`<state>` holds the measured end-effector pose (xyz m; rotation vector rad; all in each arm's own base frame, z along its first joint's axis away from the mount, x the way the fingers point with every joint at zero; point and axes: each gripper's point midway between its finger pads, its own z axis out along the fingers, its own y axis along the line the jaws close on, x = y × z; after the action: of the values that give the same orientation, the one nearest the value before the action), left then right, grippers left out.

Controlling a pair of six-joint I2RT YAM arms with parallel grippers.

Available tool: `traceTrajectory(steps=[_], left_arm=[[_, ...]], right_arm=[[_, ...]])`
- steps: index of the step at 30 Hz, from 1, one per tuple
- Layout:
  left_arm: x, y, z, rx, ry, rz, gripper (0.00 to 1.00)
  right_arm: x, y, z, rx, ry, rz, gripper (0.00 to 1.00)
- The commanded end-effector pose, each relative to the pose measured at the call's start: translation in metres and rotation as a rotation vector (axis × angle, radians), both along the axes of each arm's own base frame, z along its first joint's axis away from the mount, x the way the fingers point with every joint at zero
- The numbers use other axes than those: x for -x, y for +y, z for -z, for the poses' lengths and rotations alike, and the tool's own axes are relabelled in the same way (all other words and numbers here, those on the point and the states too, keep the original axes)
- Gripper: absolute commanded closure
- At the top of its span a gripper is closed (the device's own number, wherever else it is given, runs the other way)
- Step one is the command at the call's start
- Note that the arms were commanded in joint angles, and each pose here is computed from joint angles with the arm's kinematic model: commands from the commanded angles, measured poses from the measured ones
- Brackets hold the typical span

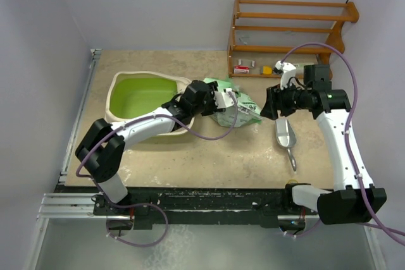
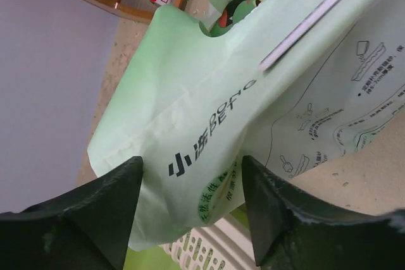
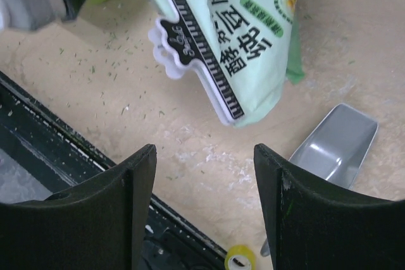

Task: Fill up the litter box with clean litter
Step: Remove the clamp from the cat litter bag.

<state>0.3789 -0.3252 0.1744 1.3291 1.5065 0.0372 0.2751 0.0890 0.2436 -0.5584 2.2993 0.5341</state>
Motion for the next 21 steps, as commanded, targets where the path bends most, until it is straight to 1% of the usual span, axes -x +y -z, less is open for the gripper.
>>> traceTrajectory(steps=[1, 3, 7, 9, 10, 14, 15, 16, 18, 21], left_arm=[[-0.021, 0.012, -0.015, -0.038, 0.002, 0.007, 0.46], [-0.021, 0.018, -0.015, -0.047, 0.008, 0.005, 0.57], [-0.013, 0.017, -0.010, -0.039, 0.032, 0.036, 0.85], [-0.009, 0.012, -0.012, -0.011, 0.061, 0.052, 0.95], [-0.007, 0.009, -0.015, 0.010, 0.076, 0.059, 0.97], [0.000, 0.003, -0.024, 0.088, 0.116, 0.055, 0.97], [0.000, 0.002, -0.027, 0.106, 0.120, 0.048, 0.97], [0.000, 0.002, -0.028, 0.122, 0.127, 0.040, 0.97], [-0.001, 0.000, -0.029, 0.152, 0.143, 0.019, 0.97], [-0.002, -0.005, -0.031, 0.175, 0.156, 0.024, 0.97]], right_arm=[[0.020, 0.001, -0.001, -0.003, 0.049, -0.020, 0.34], [0.020, 0.001, -0.005, -0.004, 0.034, -0.020, 0.34], [0.020, 0.002, -0.011, -0.004, 0.013, -0.020, 0.34], [0.021, 0.001, -0.012, -0.005, 0.008, -0.020, 0.34], [0.023, 0.002, -0.010, -0.004, 0.011, -0.021, 0.34], [0.038, 0.001, 0.002, -0.004, 0.030, -0.020, 0.34], [0.055, -0.025, 0.024, 0.290, -0.090, -0.367, 0.46], [0.040, -0.030, 0.022, 0.380, -0.213, -0.458, 0.50], [0.030, -0.032, 0.027, 0.430, -0.304, -0.482, 0.49], [0.013, -0.036, 0.024, 0.524, -0.468, -0.466, 0.48]])
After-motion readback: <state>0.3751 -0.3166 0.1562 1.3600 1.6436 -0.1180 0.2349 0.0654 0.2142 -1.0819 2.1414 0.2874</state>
